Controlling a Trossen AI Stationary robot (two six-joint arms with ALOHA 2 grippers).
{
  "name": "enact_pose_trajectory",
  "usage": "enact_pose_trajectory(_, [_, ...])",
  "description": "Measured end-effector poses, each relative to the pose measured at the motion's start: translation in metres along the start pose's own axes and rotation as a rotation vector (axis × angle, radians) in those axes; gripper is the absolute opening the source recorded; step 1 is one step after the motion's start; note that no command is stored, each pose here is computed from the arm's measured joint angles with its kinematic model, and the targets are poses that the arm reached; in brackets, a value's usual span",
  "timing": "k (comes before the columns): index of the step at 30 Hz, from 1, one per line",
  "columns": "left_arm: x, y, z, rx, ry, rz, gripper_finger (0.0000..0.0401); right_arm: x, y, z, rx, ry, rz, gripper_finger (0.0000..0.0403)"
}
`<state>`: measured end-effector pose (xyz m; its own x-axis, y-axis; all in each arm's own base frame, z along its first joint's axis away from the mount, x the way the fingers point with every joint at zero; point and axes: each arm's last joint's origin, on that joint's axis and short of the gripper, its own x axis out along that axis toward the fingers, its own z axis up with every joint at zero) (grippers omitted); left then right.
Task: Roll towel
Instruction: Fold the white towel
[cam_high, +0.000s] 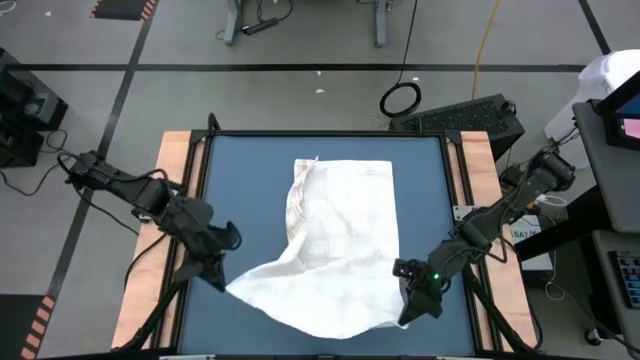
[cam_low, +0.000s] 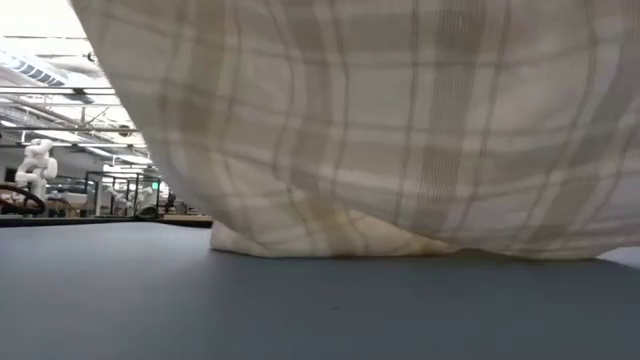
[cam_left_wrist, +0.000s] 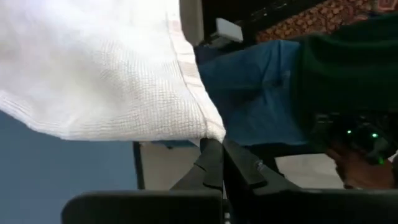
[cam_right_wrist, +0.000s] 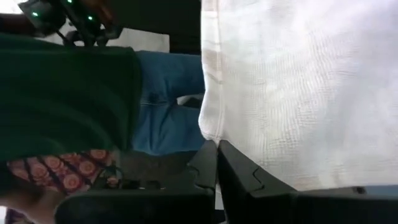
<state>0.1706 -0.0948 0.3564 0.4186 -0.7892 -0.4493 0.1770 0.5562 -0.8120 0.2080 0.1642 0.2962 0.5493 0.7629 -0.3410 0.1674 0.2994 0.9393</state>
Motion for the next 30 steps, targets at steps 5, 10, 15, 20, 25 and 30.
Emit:
enact_pose_trajectory(5, [0.004, -0.005, -0.004, 0.01, -0.072, 0.068, 0.0, 0.0, 0.002, 0.005, -0.001, -0.135, 0.001, 0.0])
enact_pose_trajectory(10, [-0.004, -0.008, 0.002, 0.052, -0.308, 0.166, 0.0, -0.004, 0.012, 0.011, -0.038, -0.266, -0.01, 0.0])
enact_pose_trajectory(15, [-0.026, -0.01, 0.004, 0.135, -0.529, 0.281, 0.0, -0.015, 0.022, 0.022, -0.052, -0.324, -0.092, 0.0])
enact_pose_trajectory(20, [-0.058, -0.009, 0.01, 0.225, -0.832, 0.475, 0.0, -0.042, 0.042, 0.045, -0.138, -0.451, -0.227, 0.0])
enact_pose_trajectory(25, [-0.087, -0.006, 0.026, 0.275, -1.124, 0.685, 0.0, -0.087, 0.067, 0.074, -0.223, -0.71, -0.398, 0.0])
enact_pose_trajectory(30, [-0.112, 0.007, 0.043, 0.286, -1.286, 0.872, 0.0, -0.136, 0.086, 0.097, -0.291, -0.93, -0.55, 0.0])
